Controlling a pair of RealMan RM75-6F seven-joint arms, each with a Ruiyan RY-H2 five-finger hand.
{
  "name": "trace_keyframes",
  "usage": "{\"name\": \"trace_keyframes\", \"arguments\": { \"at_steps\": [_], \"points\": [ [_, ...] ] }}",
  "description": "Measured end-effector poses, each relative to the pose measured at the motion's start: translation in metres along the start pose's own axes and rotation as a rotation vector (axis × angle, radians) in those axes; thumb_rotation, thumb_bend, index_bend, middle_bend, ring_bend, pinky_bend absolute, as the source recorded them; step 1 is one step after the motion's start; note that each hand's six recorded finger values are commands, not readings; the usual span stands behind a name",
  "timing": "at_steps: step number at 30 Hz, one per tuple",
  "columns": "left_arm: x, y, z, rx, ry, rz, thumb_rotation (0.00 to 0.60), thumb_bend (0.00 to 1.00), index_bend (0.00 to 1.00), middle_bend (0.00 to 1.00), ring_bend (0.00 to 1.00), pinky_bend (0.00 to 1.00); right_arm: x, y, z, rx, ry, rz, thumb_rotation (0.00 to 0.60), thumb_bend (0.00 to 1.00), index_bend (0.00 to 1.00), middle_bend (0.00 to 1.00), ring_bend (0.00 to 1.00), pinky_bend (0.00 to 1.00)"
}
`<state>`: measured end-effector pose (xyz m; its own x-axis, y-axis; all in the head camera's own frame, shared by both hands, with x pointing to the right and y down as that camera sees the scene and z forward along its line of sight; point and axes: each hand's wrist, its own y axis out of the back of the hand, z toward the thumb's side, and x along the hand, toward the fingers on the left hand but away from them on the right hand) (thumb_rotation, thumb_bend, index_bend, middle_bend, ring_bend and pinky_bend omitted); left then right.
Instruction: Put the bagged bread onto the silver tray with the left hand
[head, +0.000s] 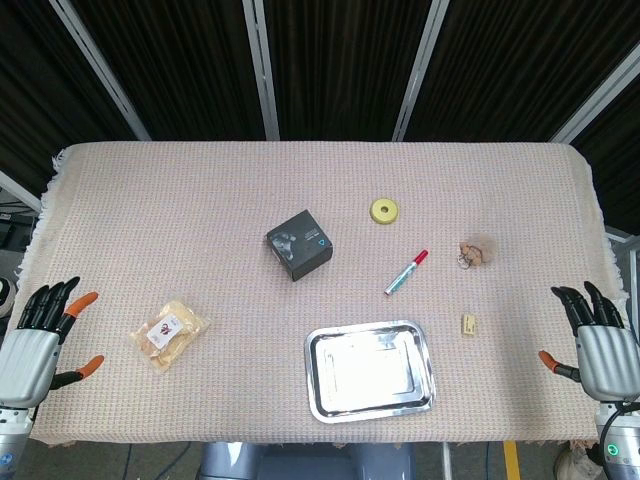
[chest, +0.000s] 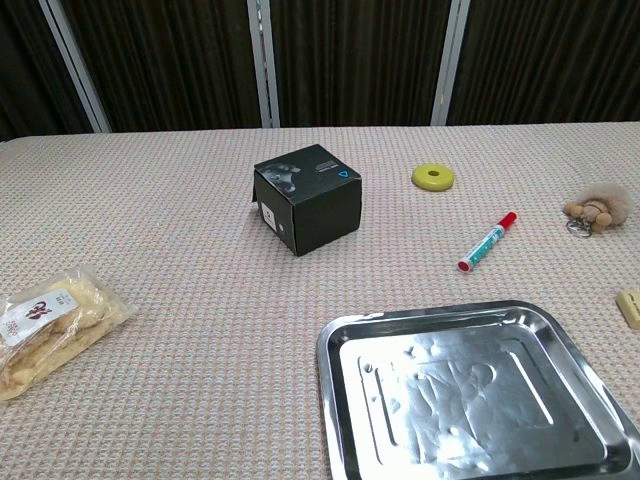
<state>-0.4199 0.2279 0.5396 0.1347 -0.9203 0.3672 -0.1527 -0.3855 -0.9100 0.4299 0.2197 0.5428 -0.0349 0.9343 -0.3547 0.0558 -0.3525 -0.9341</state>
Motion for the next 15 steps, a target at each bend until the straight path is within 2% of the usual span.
{"name": "trace_keyframes", "arguments": {
  "at_steps": [15],
  "points": [
    [-0.0012,0.0003,-0.0001,0.003,-0.002,-0.001,0.600,0.13,0.17,0.00,0.00,0.00,0.0018,0.0014,-0.0008,-0.003,0.000,-0.004,0.600,0.01,0.13,0.16,0.03,0.16]
  ]
}}
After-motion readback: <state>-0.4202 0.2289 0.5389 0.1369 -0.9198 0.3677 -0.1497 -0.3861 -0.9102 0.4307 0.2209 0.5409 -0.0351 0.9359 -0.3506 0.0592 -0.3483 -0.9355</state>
